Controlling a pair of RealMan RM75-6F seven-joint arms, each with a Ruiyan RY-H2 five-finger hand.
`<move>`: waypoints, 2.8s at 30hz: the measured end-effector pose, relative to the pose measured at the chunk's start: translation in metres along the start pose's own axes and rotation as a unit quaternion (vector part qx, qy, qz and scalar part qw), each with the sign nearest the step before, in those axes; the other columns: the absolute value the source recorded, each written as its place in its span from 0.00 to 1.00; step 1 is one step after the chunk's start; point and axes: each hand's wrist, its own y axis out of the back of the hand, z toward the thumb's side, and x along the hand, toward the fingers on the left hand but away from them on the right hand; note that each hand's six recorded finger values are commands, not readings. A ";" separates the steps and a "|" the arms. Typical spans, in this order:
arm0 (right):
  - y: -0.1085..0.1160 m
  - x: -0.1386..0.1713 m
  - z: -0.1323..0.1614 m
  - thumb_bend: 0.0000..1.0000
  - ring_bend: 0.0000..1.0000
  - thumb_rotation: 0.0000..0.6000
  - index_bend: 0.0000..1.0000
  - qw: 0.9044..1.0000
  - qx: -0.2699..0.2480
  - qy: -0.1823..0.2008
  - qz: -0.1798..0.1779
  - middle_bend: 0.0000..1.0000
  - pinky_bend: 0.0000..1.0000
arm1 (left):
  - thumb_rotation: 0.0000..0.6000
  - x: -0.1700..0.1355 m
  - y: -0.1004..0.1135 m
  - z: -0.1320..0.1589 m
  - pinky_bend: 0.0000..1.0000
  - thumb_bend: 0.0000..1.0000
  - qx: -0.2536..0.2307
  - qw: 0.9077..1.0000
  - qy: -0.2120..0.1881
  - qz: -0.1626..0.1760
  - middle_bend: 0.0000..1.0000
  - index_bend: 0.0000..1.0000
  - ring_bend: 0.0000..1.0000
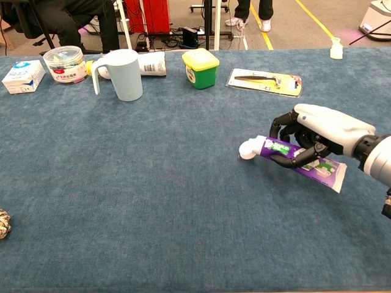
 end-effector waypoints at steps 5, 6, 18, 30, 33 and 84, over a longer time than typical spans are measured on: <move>0.008 0.001 0.006 0.53 0.89 0.85 0.62 0.999 -0.040 0.032 -0.016 0.72 0.95 | 1.00 0.000 0.000 0.003 0.27 0.11 -0.002 1.000 -0.003 -0.001 0.25 0.35 0.22; 0.010 0.002 0.007 0.53 0.90 0.85 0.62 0.998 -0.047 0.038 -0.020 0.72 0.96 | 1.00 0.000 0.000 0.004 0.27 0.11 -0.002 1.000 -0.004 -0.001 0.25 0.35 0.22; 0.028 0.012 0.011 0.57 1.00 0.88 0.69 0.994 -0.078 0.070 -0.040 0.81 1.00 | 1.00 0.003 -0.014 0.019 0.27 0.11 0.001 0.999 -0.025 -0.030 0.25 0.36 0.25; 0.036 0.021 0.040 0.58 1.00 0.89 0.70 0.987 -0.124 0.099 -0.017 0.83 1.00 | 0.99 0.023 -0.044 0.081 0.27 0.11 0.012 0.988 -0.127 -0.083 0.25 0.32 0.25; 0.042 0.021 0.048 0.58 1.00 0.90 0.70 0.984 -0.143 0.104 -0.014 0.83 1.00 | 0.98 0.030 -0.053 0.102 0.27 0.11 0.019 0.983 -0.158 -0.091 0.25 0.27 0.23; 0.065 0.017 0.102 0.58 1.00 0.90 0.72 0.948 -0.289 0.130 0.011 0.85 1.00 | 0.72 0.089 -0.156 0.272 0.27 0.11 0.072 0.944 -0.315 -0.064 0.14 0.06 0.07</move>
